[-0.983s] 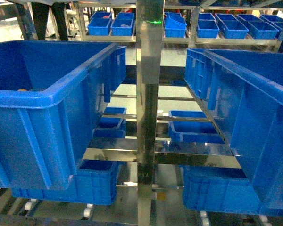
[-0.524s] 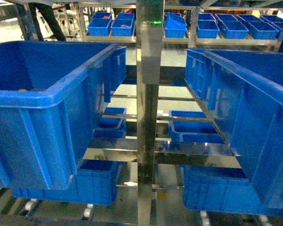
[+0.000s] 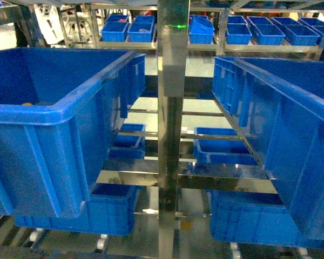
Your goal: Sort and place red and yellow blocks in left bins
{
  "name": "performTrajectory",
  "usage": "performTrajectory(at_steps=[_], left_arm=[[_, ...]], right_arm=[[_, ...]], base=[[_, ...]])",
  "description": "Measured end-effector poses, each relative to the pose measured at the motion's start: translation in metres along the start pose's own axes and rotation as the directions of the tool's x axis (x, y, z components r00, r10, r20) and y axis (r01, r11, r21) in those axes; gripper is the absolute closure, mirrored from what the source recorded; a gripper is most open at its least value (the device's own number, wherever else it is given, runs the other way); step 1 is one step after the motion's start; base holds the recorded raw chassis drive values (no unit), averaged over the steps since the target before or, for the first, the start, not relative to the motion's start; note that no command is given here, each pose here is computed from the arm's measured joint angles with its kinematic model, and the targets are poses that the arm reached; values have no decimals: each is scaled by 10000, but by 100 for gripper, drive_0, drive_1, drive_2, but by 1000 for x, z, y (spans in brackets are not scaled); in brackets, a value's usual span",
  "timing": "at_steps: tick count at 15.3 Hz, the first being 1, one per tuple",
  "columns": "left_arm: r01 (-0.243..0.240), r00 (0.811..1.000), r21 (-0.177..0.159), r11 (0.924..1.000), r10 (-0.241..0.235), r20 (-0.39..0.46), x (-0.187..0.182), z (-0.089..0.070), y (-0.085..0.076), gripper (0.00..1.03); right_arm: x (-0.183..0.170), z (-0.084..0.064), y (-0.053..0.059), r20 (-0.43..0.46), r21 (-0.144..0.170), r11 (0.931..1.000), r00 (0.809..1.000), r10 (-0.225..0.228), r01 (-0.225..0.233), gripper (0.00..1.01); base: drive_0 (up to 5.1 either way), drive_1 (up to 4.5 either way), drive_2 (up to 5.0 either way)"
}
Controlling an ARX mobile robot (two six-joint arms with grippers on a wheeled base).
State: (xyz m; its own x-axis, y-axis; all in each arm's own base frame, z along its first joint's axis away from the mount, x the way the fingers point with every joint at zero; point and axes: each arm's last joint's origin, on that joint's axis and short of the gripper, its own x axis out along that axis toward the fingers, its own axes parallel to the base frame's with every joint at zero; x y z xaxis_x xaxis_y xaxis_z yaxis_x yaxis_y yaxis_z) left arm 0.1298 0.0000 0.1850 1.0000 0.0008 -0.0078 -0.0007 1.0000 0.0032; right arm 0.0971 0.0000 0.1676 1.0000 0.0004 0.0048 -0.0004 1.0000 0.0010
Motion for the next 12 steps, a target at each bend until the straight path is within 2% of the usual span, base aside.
performTrajectory(at_steps=[5, 6, 12], left_arm=[[4, 10000, 0, 10000, -4, 53, -11, -9, 0, 101], [-1, 9996, 0, 10000, 1, 294, -13, -13, 0, 101], [3, 9997, 0, 10000, -3, 225, -21, -14, 0, 101]], right_arm=[[0, 0, 0, -4, 0, 10000, 10000, -4, 4, 99], [0, 0, 0, -4, 0, 10000, 10000, 0, 0, 99], [0, 0, 0, -4, 0, 10000, 10000, 0, 0, 99]], base=[[0, 0, 0], [0, 0, 0], [0, 0, 0]])
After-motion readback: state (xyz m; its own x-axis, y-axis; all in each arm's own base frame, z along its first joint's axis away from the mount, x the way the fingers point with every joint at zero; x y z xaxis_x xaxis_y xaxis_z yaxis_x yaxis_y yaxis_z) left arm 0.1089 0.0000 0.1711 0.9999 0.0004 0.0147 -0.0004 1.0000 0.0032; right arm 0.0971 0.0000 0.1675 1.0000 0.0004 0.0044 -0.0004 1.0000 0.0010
